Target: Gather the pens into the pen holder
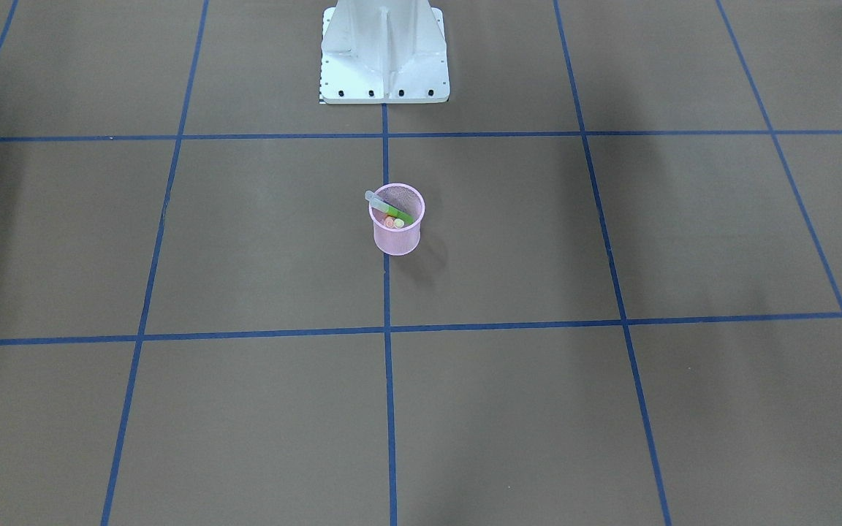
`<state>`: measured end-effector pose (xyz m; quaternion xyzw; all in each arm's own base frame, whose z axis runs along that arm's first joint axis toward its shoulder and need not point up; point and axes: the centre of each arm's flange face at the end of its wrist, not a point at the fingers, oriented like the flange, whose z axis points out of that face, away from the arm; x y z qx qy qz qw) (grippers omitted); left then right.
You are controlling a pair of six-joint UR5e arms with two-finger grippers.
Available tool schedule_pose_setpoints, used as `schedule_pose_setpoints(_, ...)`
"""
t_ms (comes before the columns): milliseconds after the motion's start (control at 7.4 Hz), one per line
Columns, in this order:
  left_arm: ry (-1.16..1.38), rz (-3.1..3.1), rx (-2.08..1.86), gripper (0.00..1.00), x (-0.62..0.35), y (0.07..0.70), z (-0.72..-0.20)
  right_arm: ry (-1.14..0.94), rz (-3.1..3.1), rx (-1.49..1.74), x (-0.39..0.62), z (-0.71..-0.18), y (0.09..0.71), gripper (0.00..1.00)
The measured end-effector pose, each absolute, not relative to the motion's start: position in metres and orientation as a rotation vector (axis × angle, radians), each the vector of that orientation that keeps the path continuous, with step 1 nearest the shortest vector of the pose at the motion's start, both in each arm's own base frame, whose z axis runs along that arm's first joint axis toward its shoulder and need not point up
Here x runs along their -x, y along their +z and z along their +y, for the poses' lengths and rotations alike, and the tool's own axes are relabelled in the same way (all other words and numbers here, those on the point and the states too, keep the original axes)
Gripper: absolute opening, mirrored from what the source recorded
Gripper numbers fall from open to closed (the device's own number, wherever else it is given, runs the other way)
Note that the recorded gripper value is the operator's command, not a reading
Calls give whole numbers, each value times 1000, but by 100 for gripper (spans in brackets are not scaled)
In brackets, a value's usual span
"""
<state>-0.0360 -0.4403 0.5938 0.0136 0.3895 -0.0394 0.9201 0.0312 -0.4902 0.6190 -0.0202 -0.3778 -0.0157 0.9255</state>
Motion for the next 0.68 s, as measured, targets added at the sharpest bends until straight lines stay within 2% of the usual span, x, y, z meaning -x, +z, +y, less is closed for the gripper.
schedule_pose_setpoints(675,-72,803,-47,100,35,585,-440,-33,-775,40,-31,-491,618,100)
